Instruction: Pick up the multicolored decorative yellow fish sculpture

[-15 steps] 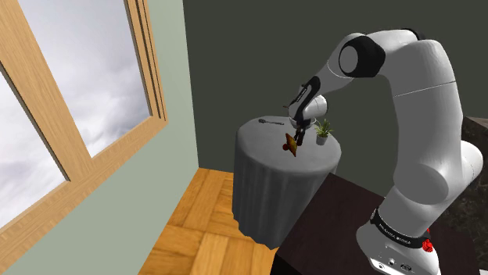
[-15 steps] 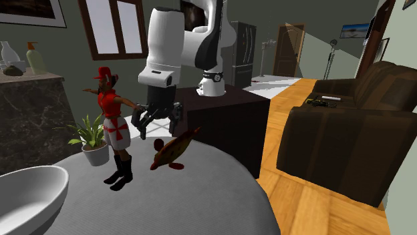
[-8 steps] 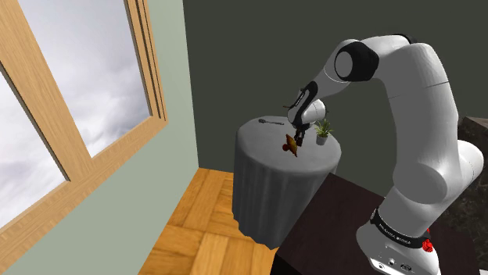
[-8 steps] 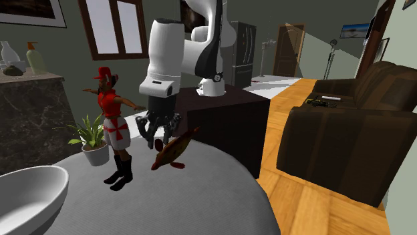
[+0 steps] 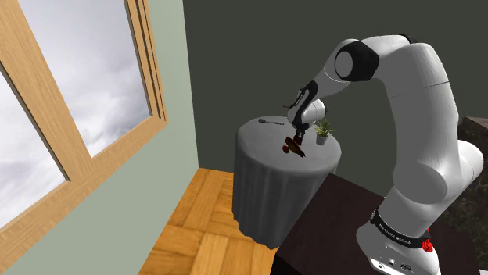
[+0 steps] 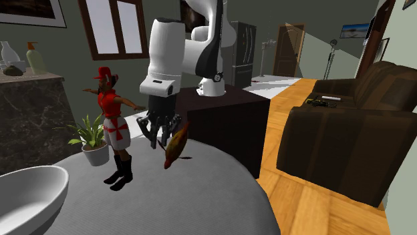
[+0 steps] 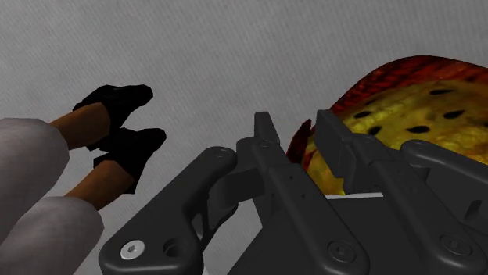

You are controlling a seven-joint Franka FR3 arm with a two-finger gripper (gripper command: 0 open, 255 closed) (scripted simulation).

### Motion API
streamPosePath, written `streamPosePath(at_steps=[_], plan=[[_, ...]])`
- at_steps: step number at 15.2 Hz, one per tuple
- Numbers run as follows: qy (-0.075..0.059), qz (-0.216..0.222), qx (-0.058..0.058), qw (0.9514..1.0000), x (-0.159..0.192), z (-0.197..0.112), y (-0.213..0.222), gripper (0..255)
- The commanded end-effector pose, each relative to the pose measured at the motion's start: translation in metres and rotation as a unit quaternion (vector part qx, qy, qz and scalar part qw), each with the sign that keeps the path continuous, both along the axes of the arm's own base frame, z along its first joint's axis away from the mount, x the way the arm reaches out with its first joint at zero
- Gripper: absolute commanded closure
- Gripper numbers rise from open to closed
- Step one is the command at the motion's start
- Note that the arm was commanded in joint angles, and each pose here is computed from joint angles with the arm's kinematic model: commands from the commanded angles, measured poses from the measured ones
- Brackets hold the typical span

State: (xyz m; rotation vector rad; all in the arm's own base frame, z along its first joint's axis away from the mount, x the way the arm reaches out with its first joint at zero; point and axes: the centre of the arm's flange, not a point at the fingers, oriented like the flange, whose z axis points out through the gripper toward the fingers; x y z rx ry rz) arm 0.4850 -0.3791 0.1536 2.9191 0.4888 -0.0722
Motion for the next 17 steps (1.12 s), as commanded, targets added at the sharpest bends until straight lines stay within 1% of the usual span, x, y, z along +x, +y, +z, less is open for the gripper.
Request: streamPosePath(at_steps=[1, 15, 17], plan=[[0.002, -0.001, 0.001, 1.0000, -0.002, 0.003, -0.001, 255], [0.002, -0.001, 0.001, 1.0000, -0.002, 0.077, -0.001, 255], [0.002, -0.001, 0.001, 1.0000, -0.002, 0.078, -0.001, 255]])
